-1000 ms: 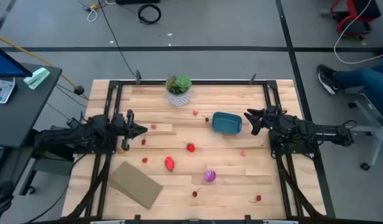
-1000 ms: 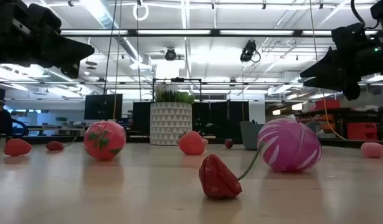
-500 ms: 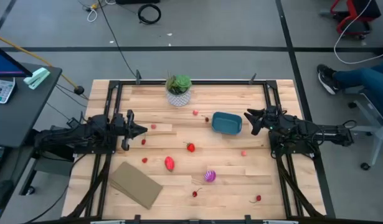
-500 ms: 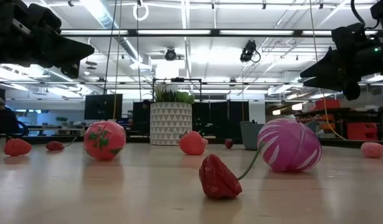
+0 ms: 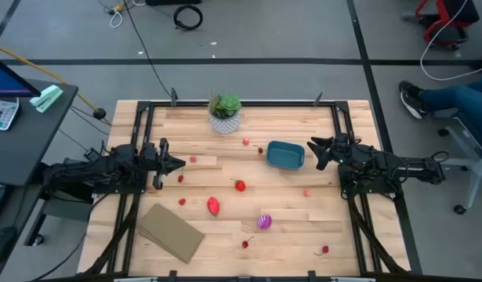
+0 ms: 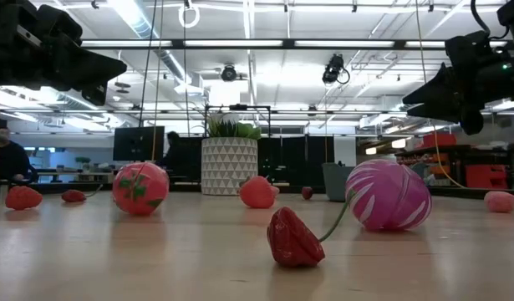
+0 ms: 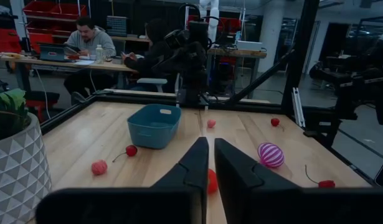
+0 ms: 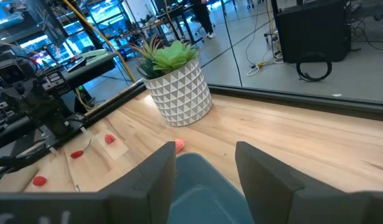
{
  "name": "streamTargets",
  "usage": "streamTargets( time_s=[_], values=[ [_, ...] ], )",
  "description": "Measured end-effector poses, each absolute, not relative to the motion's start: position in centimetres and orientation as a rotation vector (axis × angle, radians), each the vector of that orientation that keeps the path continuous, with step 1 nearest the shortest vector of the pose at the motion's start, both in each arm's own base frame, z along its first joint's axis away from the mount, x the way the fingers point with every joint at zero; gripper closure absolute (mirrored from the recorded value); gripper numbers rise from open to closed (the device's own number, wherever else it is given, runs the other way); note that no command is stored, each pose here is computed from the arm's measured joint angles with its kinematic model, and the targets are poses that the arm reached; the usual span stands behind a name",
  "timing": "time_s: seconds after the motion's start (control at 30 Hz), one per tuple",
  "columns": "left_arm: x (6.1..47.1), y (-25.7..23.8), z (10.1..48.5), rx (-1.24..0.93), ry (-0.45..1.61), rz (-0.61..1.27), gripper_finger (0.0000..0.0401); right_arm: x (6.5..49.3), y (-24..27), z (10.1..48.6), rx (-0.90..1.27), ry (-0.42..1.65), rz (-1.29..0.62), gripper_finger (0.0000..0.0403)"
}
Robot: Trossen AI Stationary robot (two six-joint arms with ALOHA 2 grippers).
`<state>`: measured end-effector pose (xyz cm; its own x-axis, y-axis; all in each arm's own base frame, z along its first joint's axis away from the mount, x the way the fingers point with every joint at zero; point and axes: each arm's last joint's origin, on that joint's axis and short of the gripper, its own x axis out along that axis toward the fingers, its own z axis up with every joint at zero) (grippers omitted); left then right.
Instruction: Pick and placing Produce into tupperware
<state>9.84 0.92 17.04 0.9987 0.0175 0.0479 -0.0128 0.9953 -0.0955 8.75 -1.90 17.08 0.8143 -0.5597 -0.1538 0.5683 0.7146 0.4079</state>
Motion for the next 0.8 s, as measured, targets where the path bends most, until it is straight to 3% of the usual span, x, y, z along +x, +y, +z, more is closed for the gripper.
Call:
streamTargets(
  time_s=[0.27, 0.4, 0.63, 0.8],
  values=[
    [9.8, 0.9, 17.1, -0.087, -0.051, 0.018, 0.0367, 8.7, -1.9, 17.1, 0.458, 0.020, -0.625, 0.0226],
    [9.8, 1.5, 18.0, -0.016, -0.145, 0.197, 0.0366, 8.7, -1.9, 17.1, 0.458, 0.020, -0.625, 0.0226],
    [9.2, 1.5, 20.2, -0.376, -0.402, 0.149, 0.0376, 8.8, -1.9, 17.1, 0.458, 0.023, -0.622, 0.0226],
    [8.2, 1.8, 23.0, -0.366, -0.514, 0.281, 0.0377, 8.8, -1.9, 17.0, 0.458, 0.025, -0.622, 0.0226]
  ],
)
